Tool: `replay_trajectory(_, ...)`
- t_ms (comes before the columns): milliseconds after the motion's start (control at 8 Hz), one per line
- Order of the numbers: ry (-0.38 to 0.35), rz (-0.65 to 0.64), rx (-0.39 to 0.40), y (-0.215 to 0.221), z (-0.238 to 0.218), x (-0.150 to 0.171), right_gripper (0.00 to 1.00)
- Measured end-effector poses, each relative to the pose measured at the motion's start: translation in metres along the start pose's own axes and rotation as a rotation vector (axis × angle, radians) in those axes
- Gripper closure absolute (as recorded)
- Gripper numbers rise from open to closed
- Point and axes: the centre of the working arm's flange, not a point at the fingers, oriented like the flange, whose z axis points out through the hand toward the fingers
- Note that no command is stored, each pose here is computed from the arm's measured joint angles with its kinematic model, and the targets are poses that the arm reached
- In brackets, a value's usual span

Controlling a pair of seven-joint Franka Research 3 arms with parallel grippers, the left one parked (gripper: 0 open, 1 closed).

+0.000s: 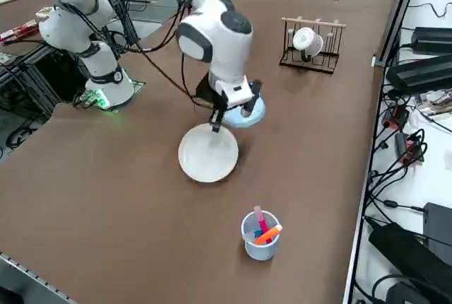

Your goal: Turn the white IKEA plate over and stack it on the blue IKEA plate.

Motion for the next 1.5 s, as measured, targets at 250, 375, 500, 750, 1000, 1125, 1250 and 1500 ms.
replay_trajectory(250, -0.009, -0.008, 0.122, -0.031, -0.072, 0.002, 0.97)
replay_trajectory(375, -0.001, -0.011, 0.241, -0.048, -0.100, -0.001, 0.97)
replay_trajectory(500, 0.015, -0.036, 0.385, -0.063, -0.117, -0.003, 0.97)
replay_trajectory(750, 0.053, -0.090, 0.617, -0.084, -0.129, -0.001, 0.97)
replay_trajectory(1000, 0.102, -0.171, 0.835, -0.103, -0.130, 0.006, 0.97)
replay_trajectory(1125, 0.121, -0.217, 0.925, -0.110, -0.123, 0.010, 0.97)
replay_trajectory(1250, 0.151, -0.279, 1.012, -0.116, -0.109, 0.014, 0.97)
replay_trajectory(1500, 0.207, -0.411, 1.188, -0.123, -0.058, 0.019, 0.97)
